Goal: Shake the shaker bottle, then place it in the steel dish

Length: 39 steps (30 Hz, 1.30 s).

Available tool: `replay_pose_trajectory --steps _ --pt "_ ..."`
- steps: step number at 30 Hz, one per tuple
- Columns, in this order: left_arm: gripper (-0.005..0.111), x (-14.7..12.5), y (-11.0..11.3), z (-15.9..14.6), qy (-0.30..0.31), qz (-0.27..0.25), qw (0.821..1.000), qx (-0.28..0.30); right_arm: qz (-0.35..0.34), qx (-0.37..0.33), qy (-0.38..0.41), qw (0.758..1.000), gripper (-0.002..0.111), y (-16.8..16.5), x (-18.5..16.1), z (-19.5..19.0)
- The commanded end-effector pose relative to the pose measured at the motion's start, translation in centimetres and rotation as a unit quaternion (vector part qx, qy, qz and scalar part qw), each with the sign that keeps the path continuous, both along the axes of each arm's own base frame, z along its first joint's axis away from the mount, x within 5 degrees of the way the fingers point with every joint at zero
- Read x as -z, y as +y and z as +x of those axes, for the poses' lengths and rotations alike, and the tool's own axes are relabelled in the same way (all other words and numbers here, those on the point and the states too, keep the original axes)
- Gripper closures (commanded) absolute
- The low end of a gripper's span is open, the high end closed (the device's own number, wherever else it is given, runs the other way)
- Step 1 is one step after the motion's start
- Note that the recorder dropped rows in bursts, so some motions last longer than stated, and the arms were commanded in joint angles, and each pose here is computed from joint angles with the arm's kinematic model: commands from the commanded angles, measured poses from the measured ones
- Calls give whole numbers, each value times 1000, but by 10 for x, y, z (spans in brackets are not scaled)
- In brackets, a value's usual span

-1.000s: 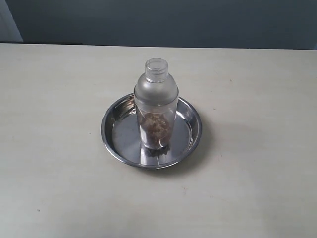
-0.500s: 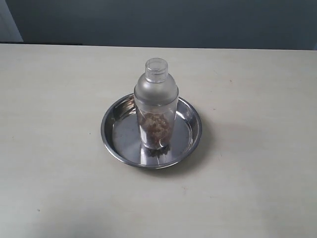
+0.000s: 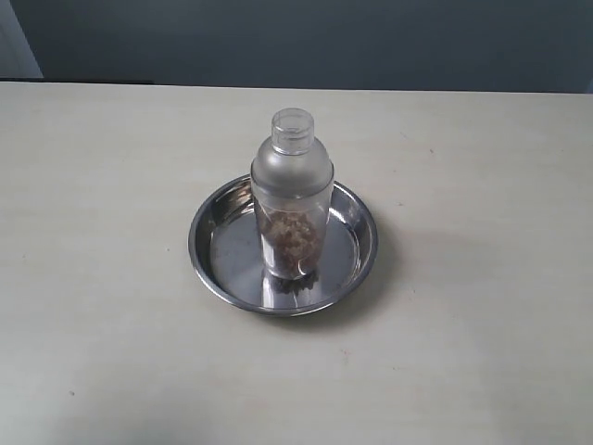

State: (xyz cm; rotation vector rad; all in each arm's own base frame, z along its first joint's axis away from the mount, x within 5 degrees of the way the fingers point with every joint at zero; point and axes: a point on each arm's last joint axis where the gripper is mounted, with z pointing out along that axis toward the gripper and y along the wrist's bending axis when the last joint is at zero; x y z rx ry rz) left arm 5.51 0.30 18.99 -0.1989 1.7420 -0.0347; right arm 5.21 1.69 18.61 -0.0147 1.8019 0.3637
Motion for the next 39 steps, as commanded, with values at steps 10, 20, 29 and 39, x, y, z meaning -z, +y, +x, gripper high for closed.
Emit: replay_pose_trajectory --steps 10,20,29,39 --pt "106 -4 0 1 -24 43 999 20 -2 1 -5 1000 109 0 0 0" --pt "106 -4 0 1 -24 43 999 20 0 1 -5 1000 109 0 0 0" --pt "106 -4 0 1 -24 43 999 20 0 1 -5 1000 109 0 0 0" --pt "106 -4 0 1 -24 43 999 20 0 1 -5 1000 109 0 0 0"
